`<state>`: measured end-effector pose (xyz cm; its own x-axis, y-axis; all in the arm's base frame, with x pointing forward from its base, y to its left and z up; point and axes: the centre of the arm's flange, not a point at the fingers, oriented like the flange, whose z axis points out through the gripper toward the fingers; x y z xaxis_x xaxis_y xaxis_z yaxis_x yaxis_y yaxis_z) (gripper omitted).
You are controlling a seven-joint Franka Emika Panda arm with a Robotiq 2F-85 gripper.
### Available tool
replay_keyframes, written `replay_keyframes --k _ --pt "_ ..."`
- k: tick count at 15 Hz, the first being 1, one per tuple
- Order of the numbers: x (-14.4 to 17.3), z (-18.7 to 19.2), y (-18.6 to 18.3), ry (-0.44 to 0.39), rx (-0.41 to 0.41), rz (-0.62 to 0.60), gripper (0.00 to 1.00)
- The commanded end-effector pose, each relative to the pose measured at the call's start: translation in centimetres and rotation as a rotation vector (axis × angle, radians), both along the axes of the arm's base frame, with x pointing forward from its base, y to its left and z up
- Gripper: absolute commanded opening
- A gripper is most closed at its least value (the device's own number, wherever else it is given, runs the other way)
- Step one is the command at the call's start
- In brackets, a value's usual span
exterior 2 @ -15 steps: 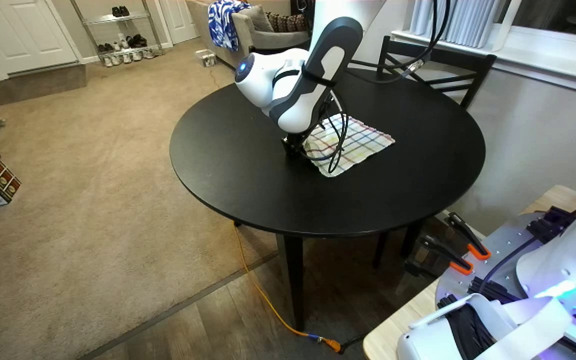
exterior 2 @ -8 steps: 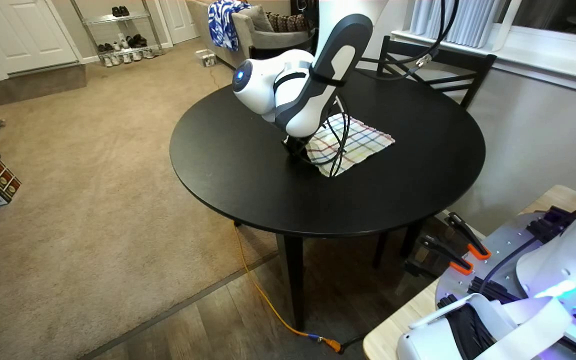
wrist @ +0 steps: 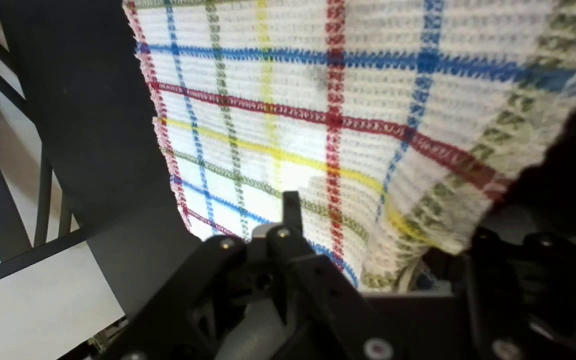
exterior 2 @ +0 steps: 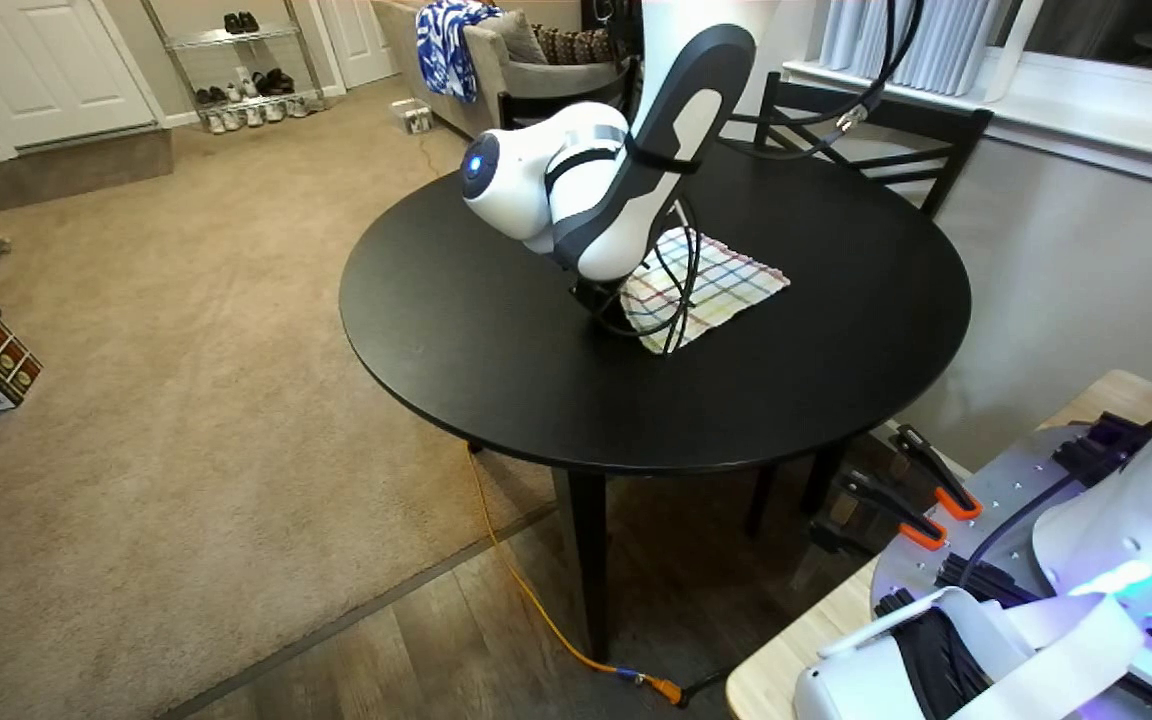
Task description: Fold the towel on the table
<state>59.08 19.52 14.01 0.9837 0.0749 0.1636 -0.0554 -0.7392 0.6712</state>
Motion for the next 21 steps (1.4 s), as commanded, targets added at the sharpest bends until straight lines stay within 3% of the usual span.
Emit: replay_keyframes --k 1,5,12,16,21 --pt "-1.7 1.0 -0.2 -0.014 -0.012 -0.004 0.26" --pt "-2.1 1.0 0.2 -0.01 -0.015 -0.005 0.01" --pt "-2.5 2.0 0.3 -0.004 0.015 -0.006 0.01" --pt "-2.3 4.6 -1.2 0.046 0.103 0.028 0.01" --pt "-0.5 7.7 -4.7 0.167 0.282 0.133 0.01"
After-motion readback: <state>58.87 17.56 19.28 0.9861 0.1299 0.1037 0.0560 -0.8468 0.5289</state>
